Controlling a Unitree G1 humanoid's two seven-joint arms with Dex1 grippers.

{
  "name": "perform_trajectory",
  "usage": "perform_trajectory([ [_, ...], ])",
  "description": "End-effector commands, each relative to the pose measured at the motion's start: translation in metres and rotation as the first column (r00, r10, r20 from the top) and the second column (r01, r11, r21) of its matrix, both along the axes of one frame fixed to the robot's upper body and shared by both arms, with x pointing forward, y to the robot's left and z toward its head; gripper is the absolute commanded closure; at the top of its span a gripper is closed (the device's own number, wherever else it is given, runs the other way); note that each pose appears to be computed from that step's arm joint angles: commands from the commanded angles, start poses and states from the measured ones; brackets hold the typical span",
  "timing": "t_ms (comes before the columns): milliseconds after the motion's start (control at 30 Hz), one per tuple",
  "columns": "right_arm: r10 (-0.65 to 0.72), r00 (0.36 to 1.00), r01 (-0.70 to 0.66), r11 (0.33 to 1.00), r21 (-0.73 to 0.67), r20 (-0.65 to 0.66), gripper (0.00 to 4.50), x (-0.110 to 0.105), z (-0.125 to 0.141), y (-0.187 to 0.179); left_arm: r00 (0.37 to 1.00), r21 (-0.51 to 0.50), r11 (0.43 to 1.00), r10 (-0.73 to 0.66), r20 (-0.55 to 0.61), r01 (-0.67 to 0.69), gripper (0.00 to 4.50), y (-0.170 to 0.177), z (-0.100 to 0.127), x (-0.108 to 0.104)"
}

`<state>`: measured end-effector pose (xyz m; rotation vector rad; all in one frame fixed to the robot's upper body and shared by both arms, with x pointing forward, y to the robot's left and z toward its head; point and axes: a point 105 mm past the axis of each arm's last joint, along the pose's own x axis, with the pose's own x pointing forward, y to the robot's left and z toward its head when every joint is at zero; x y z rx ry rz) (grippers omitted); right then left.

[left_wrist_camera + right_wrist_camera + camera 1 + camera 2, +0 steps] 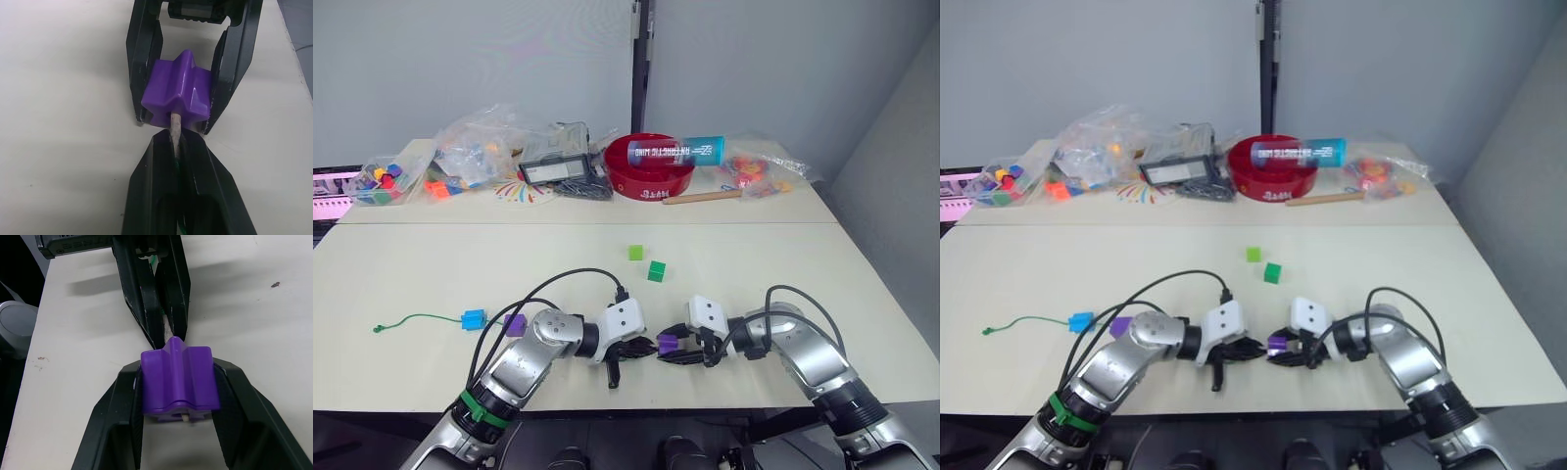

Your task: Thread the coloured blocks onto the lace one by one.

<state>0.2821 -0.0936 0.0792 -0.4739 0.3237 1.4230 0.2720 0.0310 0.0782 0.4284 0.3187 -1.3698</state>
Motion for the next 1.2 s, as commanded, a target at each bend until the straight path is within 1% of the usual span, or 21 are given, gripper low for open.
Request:
perform_trajectory([
  [33, -0.034, 0.999, 0.034, 0.999, -0.003, 0.0, 3.11, 0.003, -0.007, 0.009, 0.991, -0.023, 0.992, -0.125, 0.036, 0.126, 4.5, -0.025, 0.006, -0.016],
  [67, -0.033, 0.999, 0.033, 0.999, 0.002, -0.001, 3.11, 0.003, -0.006, 0.01, 0.992, 0.0, 0.993, -0.12, 0.032, 0.12, 4.5, -0.024, -0.001, -0.015],
  [100, -0.033, 0.999, 0.033, 0.999, 0.0, 0.0, 3.11, 0.003, -0.006, 0.01, 0.992, 0.004, 0.993, -0.12, 0.031, 0.12, 4.5, -0.023, -0.003, -0.014],
  [167, -0.035, 0.999, 0.035, 0.999, -0.005, 0.0, 3.11, 0.003, -0.007, 0.01, 0.992, -0.013, 0.993, -0.12, 0.041, 0.121, 4.5, -0.023, 0.003, -0.013],
  [200, -0.038, 0.999, 0.038, 0.999, -0.006, -0.001, 3.11, 0.003, -0.008, 0.009, 0.992, -0.029, 0.992, -0.119, 0.044, 0.12, 3.81, -0.021, 0.008, -0.012],
  [267, -0.042, 0.999, 0.042, 0.999, -0.007, -0.002, 3.11, 0.003, -0.008, 0.008, 0.992, -0.04, 0.993, -0.108, 0.067, 0.11, 3.33, -0.018, 0.016, -0.01],
  [300, -0.045, 0.999, 0.045, 0.999, -0.007, -0.002, 3.11, 0.003, -0.009, 0.007, 0.992, -0.037, 0.994, -0.103, 0.077, 0.106, 2.88, -0.015, 0.017, -0.009],
  [467, -0.059, 0.998, 0.059, 0.998, -0.008, -0.005, 3.11, 0.004, -0.01, 0.006, 0.993, -0.036, 0.996, -0.082, 0.086, 0.085, 1.3, 0.001, 0.027, -0.008],
  [633, -0.067, 0.998, 0.067, 0.998, -0.006, -0.001, 3.11, 0.006, -0.01, 0.005, 0.998, -0.022, 0.999, -0.042, 0.047, 0.043, 1.3, 0.029, 0.031, -0.012],
  [800, -0.075, 0.997, 0.075, 0.997, -0.007, 0.002, 3.11, 0.008, -0.01, 0.003, 0.999, 0.024, 0.999, 0.024, 0.03, -0.025, 1.3, 0.054, 0.017, -0.005],
  [867, -0.076, 0.997, 0.076, 0.997, -0.008, 0.002, 3.11, 0.008, -0.01, 0.003, 0.998, 0.013, 0.999, 0.046, 0.032, -0.047, 1.3, 0.057, 0.017, -0.001],
  [1033, -0.079, 0.997, 0.079, 0.997, -0.011, 0.002, 3.11, 0.007, -0.01, 0.002, 0.997, -0.026, 0.997, 0.072, 0.034, -0.071, 1.3, 0.052, 0.015, 0.007],
  [1167, -0.08, 0.997, 0.08, 0.997, -0.011, 0.004, 3.11, 0.007, -0.009, 0.002, 0.998, -0.025, 0.998, 0.065, 0.011, -0.065, 1.3, 0.05, 0.007, 0.007],
  [1200, -0.082, 0.997, 0.082, 0.997, -0.011, 0.005, 3.11, 0.007, -0.009, 0.002, 0.998, -0.022, 0.998, 0.058, 0.001, -0.058, 1.56, 0.049, 0.004, 0.005],
])
